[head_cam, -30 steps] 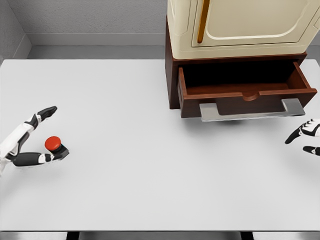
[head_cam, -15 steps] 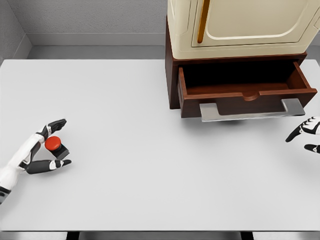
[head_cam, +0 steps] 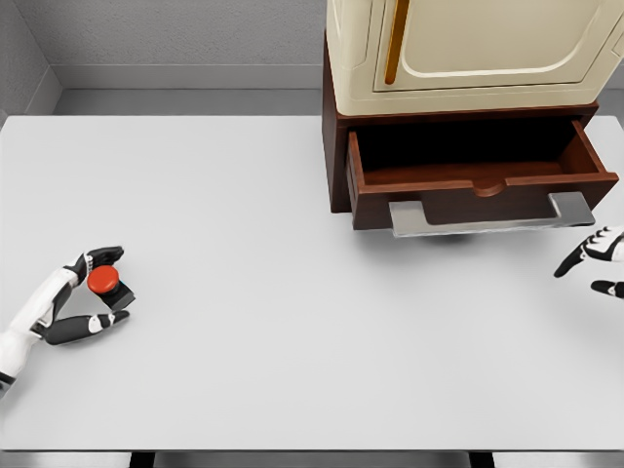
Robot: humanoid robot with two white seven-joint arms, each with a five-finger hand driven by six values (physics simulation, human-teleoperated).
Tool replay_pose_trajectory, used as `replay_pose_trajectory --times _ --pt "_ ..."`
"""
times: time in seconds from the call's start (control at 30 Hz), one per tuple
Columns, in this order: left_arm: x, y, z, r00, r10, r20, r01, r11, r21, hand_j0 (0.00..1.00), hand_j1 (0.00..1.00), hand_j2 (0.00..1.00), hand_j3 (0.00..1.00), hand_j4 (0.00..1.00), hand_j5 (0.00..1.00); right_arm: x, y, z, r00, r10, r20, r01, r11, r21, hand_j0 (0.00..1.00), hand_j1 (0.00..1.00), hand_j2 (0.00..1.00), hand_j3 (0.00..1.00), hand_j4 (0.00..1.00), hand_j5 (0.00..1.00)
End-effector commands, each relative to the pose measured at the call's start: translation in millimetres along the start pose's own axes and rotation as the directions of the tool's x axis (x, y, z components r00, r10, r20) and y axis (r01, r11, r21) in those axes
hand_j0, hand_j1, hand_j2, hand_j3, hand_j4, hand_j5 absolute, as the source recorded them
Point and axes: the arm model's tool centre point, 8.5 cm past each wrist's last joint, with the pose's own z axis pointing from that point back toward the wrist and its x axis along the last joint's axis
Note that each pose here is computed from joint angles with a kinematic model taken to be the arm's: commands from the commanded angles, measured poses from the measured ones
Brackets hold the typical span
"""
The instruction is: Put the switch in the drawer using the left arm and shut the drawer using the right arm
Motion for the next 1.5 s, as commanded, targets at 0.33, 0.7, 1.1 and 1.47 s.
replay_pose_trajectory --times 0.33,0.7,1.1,1.47 --pt "-1 -0.6 0 1.000 0.000 -0.001 0.000 1.000 0.000 0.44 0.44 0.44 0.44 0.44 0.44 0.4 3.3 -3 1.000 -0.009 0.007 0.009 1.000 0.029 0.61 0.61 0.61 0.61 0.61 0.61" --pt "34 3.1 -21 0.993 -0.018 0.113 0.020 1.000 -0.018 0.36 0.36 0.36 0.36 0.36 0.36 1.6 -2.4 -5 1.000 0.008 0.014 -0.008 0.999 0.035 0.62 0.62 0.62 0.62 0.62 0.62" --pt "83 3.7 -50 0.962 -0.032 0.273 0.044 0.998 -0.038 0.36 0.36 0.36 0.36 0.36 0.36 2.1 -9.0 -6 1.000 0.022 0.017 -0.022 1.000 0.022 0.64 0.64 0.64 0.64 0.64 0.64" --pt "110 6.8 -69 0.930 -0.066 0.363 0.082 0.996 -0.029 0.36 0.36 0.36 0.36 0.36 0.36 2.3 -7.1 -7 1.000 0.019 0.020 -0.020 0.999 0.027 0.64 0.64 0.64 0.64 0.64 0.64"
